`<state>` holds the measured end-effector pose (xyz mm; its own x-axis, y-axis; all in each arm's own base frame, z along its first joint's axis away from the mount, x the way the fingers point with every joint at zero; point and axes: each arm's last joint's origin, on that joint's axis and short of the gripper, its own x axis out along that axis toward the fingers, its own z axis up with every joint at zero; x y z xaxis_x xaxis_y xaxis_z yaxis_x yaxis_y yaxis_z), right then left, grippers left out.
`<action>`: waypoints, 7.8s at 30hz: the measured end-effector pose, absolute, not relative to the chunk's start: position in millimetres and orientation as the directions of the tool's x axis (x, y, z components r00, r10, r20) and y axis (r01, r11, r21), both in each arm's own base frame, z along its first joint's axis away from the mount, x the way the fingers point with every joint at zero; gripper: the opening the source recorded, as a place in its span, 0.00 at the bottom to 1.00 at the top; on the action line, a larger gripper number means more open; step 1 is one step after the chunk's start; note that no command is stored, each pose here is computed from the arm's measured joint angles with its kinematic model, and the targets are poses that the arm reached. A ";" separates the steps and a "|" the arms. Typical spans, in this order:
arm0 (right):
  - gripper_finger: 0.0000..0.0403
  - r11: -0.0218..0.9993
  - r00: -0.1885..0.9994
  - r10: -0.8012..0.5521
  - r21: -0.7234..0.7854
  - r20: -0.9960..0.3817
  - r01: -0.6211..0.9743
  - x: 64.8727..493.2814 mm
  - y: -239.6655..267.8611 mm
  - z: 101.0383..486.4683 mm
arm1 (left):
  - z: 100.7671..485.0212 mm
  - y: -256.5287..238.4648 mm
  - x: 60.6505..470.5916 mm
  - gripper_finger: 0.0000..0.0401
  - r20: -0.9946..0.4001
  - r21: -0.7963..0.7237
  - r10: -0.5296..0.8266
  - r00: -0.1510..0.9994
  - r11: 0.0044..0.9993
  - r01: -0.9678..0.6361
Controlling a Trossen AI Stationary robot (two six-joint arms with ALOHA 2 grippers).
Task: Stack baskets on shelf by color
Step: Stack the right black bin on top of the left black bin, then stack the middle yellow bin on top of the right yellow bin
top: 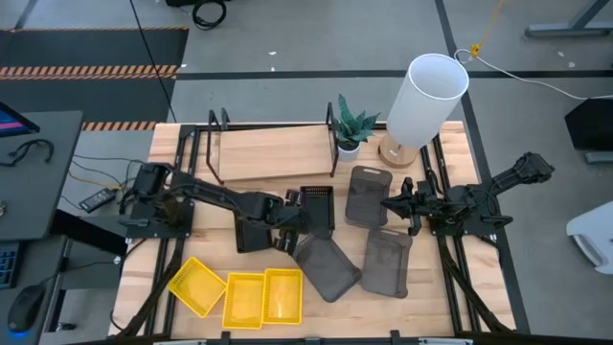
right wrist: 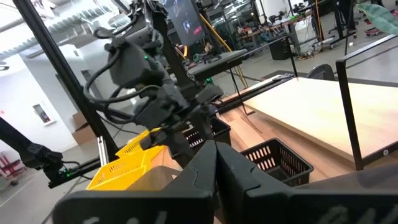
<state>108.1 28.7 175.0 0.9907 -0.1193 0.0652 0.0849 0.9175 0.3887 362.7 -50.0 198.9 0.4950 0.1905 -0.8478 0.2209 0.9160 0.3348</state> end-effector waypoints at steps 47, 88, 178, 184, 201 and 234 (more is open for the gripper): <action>0.04 0.916 0.990 -0.120 0.392 0.072 0.082 109.1 29.1 175.7 | 171.4 -49.7 374.7 0.35 -0.887 0.220 0.041 0.460 0.913 0.343; 0.04 0.916 0.990 -0.120 0.392 0.072 0.082 109.5 29.3 175.8 | 287.9 -134.1 238.5 0.04 -0.890 0.080 0.076 0.450 0.997 -0.010; 0.04 0.915 0.989 -0.120 0.396 0.080 0.079 109.5 29.2 176.7 | 183.0 -193.1 269.9 0.04 -0.996 0.066 0.062 0.070 0.996 0.057; 0.04 0.915 0.989 -0.120 0.396 0.081 0.079 109.5 29.3 176.7 | 185.9 -187.3 265.9 0.05 -0.993 0.116 0.112 0.041 0.988 0.104; 0.04 0.915 0.989 -0.120 0.397 0.081 0.078 109.5 29.2 176.8 | 254.6 -165.9 243.3 0.04 -0.974 0.026 0.024 0.227 1.000 0.006; 0.04 0.914 0.989 -0.120 0.398 0.084 0.077 109.4 29.2 177.1 | 244.4 -178.1 305.2 0.04 -0.830 -0.372 -0.300 0.471 0.926 -0.066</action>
<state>109.4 29.2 177.1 0.9892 -0.1199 0.0842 0.0769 0.9142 0.3978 305.2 -178.1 244.4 0.4710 -0.3000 -0.8296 -0.0658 0.9259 -0.3721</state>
